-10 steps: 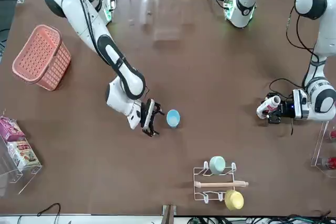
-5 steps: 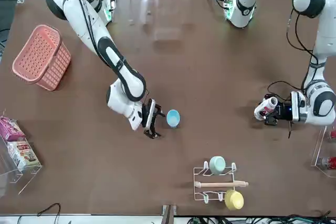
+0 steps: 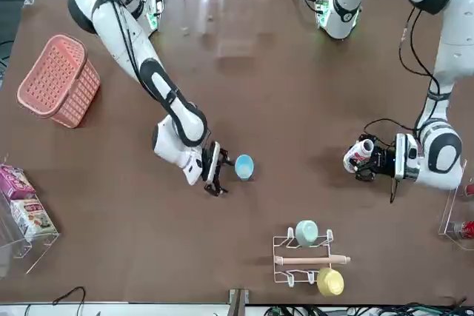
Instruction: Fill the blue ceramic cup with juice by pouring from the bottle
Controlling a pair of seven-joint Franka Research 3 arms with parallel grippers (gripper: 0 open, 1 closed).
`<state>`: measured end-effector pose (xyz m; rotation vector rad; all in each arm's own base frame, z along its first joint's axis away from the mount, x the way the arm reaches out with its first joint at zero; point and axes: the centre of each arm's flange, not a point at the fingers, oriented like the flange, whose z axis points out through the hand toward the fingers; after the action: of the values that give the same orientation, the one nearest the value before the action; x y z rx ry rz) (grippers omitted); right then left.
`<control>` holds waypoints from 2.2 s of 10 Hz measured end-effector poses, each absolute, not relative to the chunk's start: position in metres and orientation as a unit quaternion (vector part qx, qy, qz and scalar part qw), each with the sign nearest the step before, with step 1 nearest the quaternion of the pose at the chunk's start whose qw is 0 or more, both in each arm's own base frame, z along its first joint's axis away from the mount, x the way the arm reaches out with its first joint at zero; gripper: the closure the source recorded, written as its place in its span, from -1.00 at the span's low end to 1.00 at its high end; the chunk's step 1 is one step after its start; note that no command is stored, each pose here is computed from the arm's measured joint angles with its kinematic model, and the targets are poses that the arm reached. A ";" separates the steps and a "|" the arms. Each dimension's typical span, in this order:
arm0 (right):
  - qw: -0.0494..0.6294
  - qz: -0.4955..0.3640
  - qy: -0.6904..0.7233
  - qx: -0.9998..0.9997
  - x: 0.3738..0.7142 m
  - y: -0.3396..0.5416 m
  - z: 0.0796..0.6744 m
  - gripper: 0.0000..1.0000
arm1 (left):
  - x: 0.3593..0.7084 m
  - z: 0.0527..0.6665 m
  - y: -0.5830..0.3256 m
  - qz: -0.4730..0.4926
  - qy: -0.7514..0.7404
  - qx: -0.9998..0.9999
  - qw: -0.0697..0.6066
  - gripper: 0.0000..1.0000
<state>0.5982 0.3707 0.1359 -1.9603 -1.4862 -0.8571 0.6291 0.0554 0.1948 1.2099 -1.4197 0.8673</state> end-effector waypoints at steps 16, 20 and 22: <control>0.288 -0.314 -0.541 -0.725 0.582 0.395 0.123 -0.83 | 0.642 0.235 -0.185 0.314 -0.606 0.606 0.407 0.17; 0.289 -0.318 -0.537 -0.726 0.584 0.400 0.122 -0.77 | 0.634 0.230 -0.223 0.294 -0.633 0.607 0.380 0.17; 0.289 -0.318 -0.536 -0.726 0.584 0.400 0.120 -0.55 | 0.634 0.231 -0.232 0.269 -0.653 0.613 0.354 0.17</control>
<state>0.5840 0.3999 0.1204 -1.9389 -1.4320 -0.8496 0.6342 -0.2322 0.2313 1.5849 -1.6888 0.6946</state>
